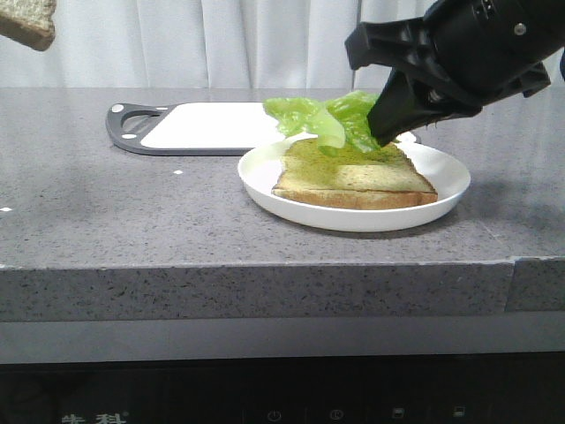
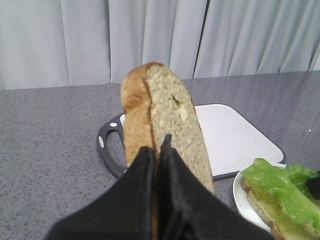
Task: Left arm grabs bread, right arm adds lettuce
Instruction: 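Open the right gripper to drop the lettuce onto the bread, withdraw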
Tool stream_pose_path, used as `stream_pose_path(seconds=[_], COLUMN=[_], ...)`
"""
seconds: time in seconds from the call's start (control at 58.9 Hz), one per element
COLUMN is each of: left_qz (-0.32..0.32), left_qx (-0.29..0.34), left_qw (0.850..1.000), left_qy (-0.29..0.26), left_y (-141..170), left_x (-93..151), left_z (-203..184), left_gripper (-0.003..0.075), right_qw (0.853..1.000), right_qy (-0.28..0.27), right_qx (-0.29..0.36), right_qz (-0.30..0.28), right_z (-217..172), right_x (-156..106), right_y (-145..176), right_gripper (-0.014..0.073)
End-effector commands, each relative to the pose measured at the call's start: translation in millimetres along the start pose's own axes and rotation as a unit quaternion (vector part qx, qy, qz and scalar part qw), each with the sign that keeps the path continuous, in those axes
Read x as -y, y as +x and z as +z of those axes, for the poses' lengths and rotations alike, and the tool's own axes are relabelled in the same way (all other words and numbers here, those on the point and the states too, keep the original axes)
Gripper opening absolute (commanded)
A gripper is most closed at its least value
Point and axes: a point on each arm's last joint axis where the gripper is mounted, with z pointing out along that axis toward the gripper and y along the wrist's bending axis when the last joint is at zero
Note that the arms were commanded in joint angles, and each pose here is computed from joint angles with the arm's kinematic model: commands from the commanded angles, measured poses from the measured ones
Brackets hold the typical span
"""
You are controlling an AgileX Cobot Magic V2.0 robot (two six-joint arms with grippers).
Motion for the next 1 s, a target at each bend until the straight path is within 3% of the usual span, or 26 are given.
stream_pose_path(seconds=[0.0,0.475,0.764,0.985], left_qz=[-0.009,-0.009,-0.009,-0.012], left_qx=[0.066,0.052,0.052,0.052], left_qw=[0.998,0.999,0.999,0.999], left_qy=[-0.002,-0.001,-0.001,0.0], left_y=[-19.1,-16.4,-16.4,-16.4], left_x=[0.1,0.3,0.3,0.4], left_z=[-4.6,-4.3,-4.3,-4.3], left_gripper=[-0.0021,-0.0021,-0.0021,-0.0021], right_qw=[0.999,0.998,0.994,0.982], right_qy=[0.003,0.008,0.005,-0.005], right_qx=[0.046,0.061,0.108,0.187], right_qz=[-0.006,-0.005,-0.008,-0.026], right_z=[-11.3,-12.5,-35.6,-84.9], right_x=[-2.4,-1.4,-4.9,-12.2], right_y=[-15.4,-18.3,-30.4,-46.4], right_gripper=[0.0143,0.0489,0.0507,0.0482])
